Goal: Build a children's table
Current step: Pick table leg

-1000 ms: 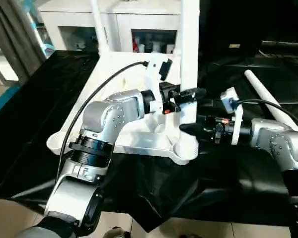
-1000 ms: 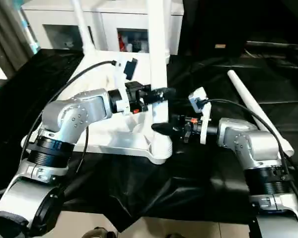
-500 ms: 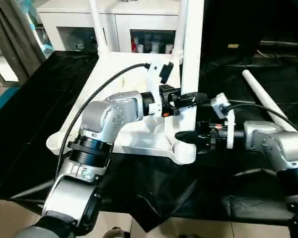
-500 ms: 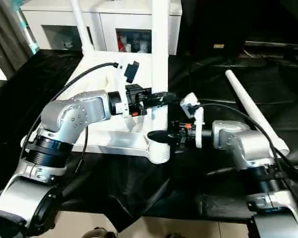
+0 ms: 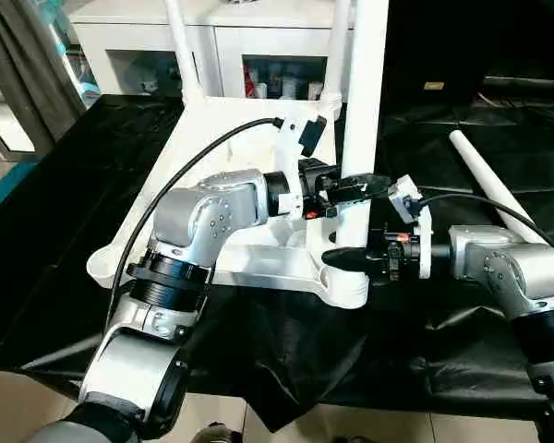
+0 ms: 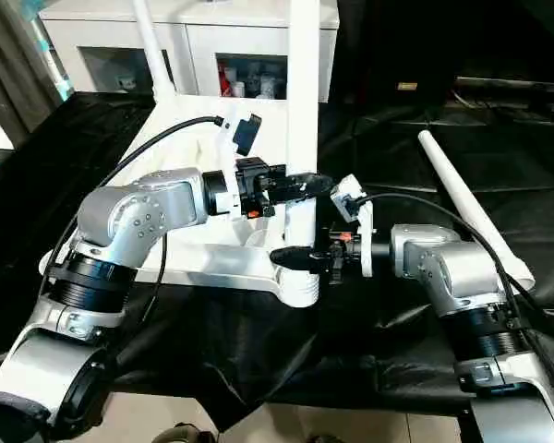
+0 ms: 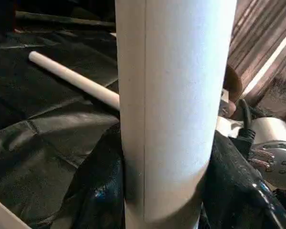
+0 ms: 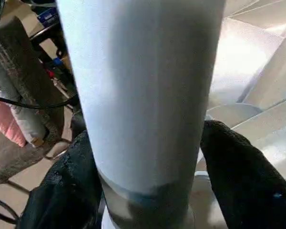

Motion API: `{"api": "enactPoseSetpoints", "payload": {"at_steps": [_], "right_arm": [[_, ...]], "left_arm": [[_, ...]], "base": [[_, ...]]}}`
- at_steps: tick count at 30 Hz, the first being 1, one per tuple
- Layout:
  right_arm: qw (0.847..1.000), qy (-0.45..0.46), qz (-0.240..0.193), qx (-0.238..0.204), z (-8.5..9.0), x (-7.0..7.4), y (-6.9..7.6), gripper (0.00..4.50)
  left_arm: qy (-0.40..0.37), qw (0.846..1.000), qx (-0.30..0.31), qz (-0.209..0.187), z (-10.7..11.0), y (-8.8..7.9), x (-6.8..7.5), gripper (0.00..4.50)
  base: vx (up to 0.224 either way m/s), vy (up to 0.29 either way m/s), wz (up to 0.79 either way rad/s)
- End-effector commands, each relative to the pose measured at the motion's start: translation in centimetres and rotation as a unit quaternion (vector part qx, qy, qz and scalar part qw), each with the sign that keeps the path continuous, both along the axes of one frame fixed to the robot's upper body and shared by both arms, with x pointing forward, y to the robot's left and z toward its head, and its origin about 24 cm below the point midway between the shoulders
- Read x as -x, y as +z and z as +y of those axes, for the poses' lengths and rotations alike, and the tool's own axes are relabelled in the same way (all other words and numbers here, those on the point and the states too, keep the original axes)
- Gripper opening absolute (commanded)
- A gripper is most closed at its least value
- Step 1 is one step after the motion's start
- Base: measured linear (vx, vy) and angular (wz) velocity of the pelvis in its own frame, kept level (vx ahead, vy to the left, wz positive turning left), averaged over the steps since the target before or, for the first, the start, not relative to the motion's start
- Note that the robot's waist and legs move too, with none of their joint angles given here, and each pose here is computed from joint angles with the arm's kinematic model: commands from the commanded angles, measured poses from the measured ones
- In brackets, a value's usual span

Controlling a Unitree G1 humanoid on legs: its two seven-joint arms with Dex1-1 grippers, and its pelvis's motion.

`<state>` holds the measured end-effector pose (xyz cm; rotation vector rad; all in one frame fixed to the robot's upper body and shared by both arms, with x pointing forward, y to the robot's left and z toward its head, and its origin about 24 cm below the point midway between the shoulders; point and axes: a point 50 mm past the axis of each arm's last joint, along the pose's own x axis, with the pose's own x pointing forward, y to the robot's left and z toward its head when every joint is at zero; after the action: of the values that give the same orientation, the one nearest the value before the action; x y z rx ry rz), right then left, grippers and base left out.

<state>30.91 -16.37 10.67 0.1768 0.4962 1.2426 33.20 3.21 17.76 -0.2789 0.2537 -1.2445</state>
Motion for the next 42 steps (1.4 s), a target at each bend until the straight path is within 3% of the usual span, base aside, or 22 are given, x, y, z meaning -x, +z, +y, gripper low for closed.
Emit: {"api": "enactPoseSetpoints", "payload": {"at_steps": [1, 8, 21, 27, 28, 32, 35, 38, 40, 41, 42], "right_arm": [[1.000, -0.004, 0.000, 0.007, 0.0, -0.3, 0.0, 3.07], [1.000, -0.003, 0.006, 0.005, 0.1, -0.3, -0.1, 3.07], [1.000, 0.001, 0.011, 0.005, -0.2, -0.2, -0.1, 2.03], [1.000, -0.007, 0.008, 0.002, -0.2, -0.1, -0.3, 1.95], [1.000, -0.008, 0.007, 0.001, -0.3, -0.2, -0.3, 1.95], [1.000, -0.014, 0.000, -0.003, -0.3, -0.2, -0.3, 1.94], [0.999, -0.040, -0.014, -0.027, -0.5, -0.3, -0.1, 1.93], [0.998, -0.051, -0.017, -0.041, -0.6, -0.4, 0.1, 1.93], [0.988, -0.095, -0.029, -0.116, -0.7, -0.7, 1.1, 1.93], [0.984, -0.110, -0.032, -0.139, -0.8, -0.7, 1.3, 1.93], [0.983, -0.113, -0.033, -0.143, -0.8, -0.7, 1.4, 1.91]], "left_arm": [[-0.028, 0.999, 0.019, -0.031, -0.6, 1.7, 0.6, 1.84], [-0.029, 0.999, 0.019, -0.033, -0.5, 1.7, 0.6, 1.84], [-0.035, 0.999, 0.017, -0.034, -0.6, 1.8, 0.5, 1.84], [-0.026, 0.999, 0.015, -0.041, -0.4, 1.7, 0.4, 1.84], [-0.024, 0.999, 0.013, -0.041, -0.4, 1.6, 0.4, 2.54], [-0.023, 0.999, 0.029, -0.029, -0.2, 1.6, 0.3, 2.67], [0.036, 0.988, 0.140, -0.062, 0.5, 2.9, -0.6, 2.93], [0.067, 0.976, 0.193, -0.072, 1.0, 3.5, -1.0, 2.97], [0.062, 0.943, 0.325, -0.028, 2.0, 4.1, -1.1, 2.97], [0.052, 0.934, 0.352, -0.018, 2.3, 4.2, -1.1, 2.97], [0.048, 0.935, 0.351, -0.020, 2.3, 4.1, -1.0, 2.97]], "base": [[0.000, 0.000, 0.00], [0.000, 0.000, 0.00], [0.000, 0.000, 0.00], [0.000, 0.000, 0.00], [0.000, 0.000, 0.00], [0.000, 0.000, 0.00], [0.000, 0.000, 0.00], [0.000, 0.000, 0.00], [0.000, 0.000, 0.00], [0.000, 0.000, 0.00], [0.000, 0.000, 0.00]]}}
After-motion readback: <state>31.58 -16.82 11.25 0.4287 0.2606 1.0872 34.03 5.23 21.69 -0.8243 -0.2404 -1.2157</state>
